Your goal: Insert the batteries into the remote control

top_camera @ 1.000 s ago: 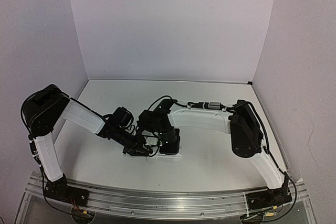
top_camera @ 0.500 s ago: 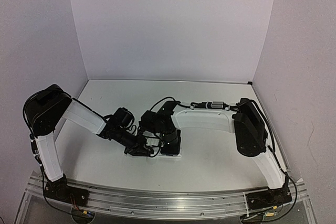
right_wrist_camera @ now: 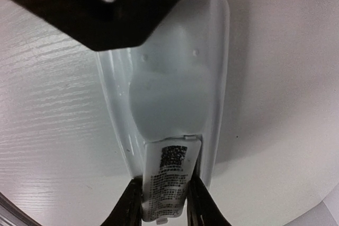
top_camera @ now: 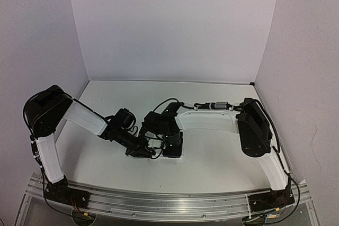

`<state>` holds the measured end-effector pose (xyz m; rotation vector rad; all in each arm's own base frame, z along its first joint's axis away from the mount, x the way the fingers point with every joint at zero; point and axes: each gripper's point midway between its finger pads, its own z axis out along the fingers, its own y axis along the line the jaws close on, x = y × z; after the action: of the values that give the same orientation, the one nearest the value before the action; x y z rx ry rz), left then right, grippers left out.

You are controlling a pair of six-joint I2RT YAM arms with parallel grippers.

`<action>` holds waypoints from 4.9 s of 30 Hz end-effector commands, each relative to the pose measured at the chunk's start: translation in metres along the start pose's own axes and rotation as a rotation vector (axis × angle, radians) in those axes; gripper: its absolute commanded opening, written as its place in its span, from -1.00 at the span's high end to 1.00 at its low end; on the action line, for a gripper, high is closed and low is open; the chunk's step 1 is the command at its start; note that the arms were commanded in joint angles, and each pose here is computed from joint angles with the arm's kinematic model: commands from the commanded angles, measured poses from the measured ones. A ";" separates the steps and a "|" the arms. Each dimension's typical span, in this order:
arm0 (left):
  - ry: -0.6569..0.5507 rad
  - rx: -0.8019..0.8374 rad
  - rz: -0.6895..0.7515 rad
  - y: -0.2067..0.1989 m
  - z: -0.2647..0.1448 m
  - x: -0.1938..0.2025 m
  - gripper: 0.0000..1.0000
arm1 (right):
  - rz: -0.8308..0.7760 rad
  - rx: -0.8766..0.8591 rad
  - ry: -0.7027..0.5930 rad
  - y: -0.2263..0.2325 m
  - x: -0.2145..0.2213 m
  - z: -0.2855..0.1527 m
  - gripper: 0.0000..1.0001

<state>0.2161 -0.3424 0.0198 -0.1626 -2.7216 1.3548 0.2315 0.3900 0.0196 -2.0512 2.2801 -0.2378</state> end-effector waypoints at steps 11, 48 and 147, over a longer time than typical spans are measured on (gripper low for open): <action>0.008 -0.005 0.084 -0.015 0.023 0.006 0.50 | -0.048 -0.072 -0.331 0.029 -0.094 0.036 0.29; -0.001 -0.027 0.090 -0.014 0.022 -0.005 0.52 | 0.006 0.208 -0.421 -0.030 -0.096 -0.047 -0.28; -0.230 -0.130 0.184 -0.041 -0.067 -0.035 -0.16 | 1.216 0.275 -0.394 0.020 0.042 0.009 0.47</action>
<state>0.2571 -0.3220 0.0796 -0.2537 -3.0374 1.2789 0.2053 0.3498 0.0074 -0.3630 2.5605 -0.0386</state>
